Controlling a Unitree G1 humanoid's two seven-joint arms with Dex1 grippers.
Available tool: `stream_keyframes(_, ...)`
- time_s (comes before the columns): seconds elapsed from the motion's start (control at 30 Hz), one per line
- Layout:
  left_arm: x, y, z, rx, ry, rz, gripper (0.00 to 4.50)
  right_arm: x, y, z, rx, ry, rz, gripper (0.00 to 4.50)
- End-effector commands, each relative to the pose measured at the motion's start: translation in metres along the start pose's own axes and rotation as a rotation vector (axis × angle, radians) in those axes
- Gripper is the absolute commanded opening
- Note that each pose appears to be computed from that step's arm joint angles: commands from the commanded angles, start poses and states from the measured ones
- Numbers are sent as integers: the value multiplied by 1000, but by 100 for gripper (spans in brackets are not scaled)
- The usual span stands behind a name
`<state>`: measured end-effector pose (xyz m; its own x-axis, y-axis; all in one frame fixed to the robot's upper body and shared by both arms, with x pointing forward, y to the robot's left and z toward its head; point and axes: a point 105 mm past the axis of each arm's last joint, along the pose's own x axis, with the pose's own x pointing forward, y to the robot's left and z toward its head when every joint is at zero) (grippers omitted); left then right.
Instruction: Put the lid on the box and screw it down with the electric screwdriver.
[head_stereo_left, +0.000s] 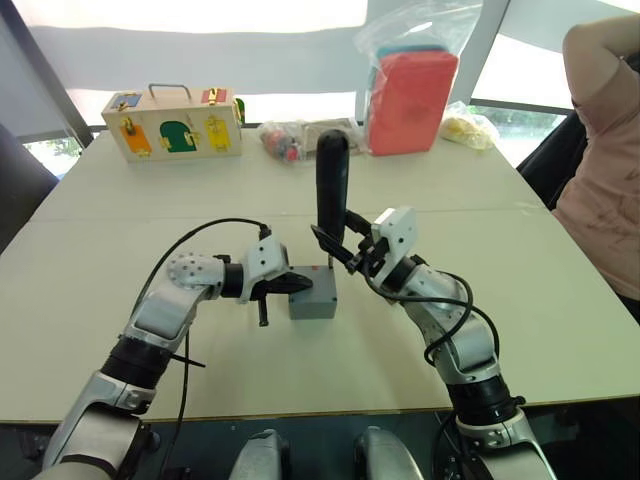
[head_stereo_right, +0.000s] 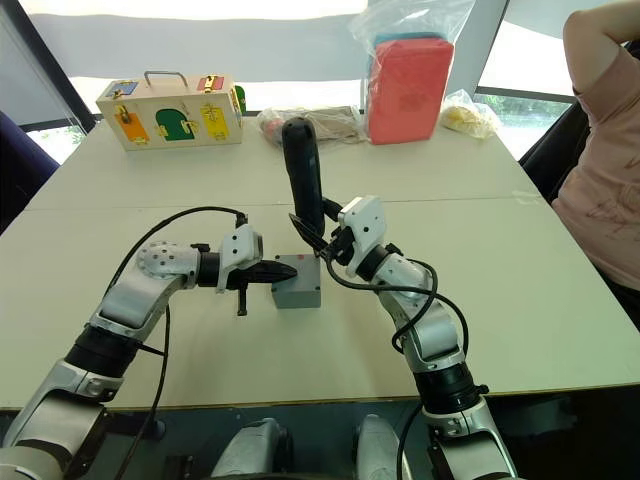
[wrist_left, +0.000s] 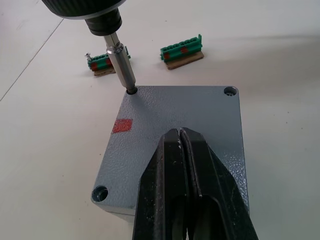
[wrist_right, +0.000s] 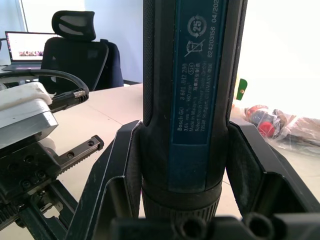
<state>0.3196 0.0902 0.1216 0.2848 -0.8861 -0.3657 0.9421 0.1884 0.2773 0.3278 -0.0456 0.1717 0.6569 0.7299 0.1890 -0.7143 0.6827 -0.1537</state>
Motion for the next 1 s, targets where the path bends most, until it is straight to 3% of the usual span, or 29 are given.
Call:
stream_keyframes(0.03,1,-1,0,13,12,-8,0,-16,9,-72,114,295,11,182)
stream_keyframes(0.8,0,-1,-3,18,22,-6,0,-22,8,-81,126,345,3,182)
stream_keyframes(1.0,0,-1,-2,20,19,-6,0,-19,0,-67,109,282,-11,182)
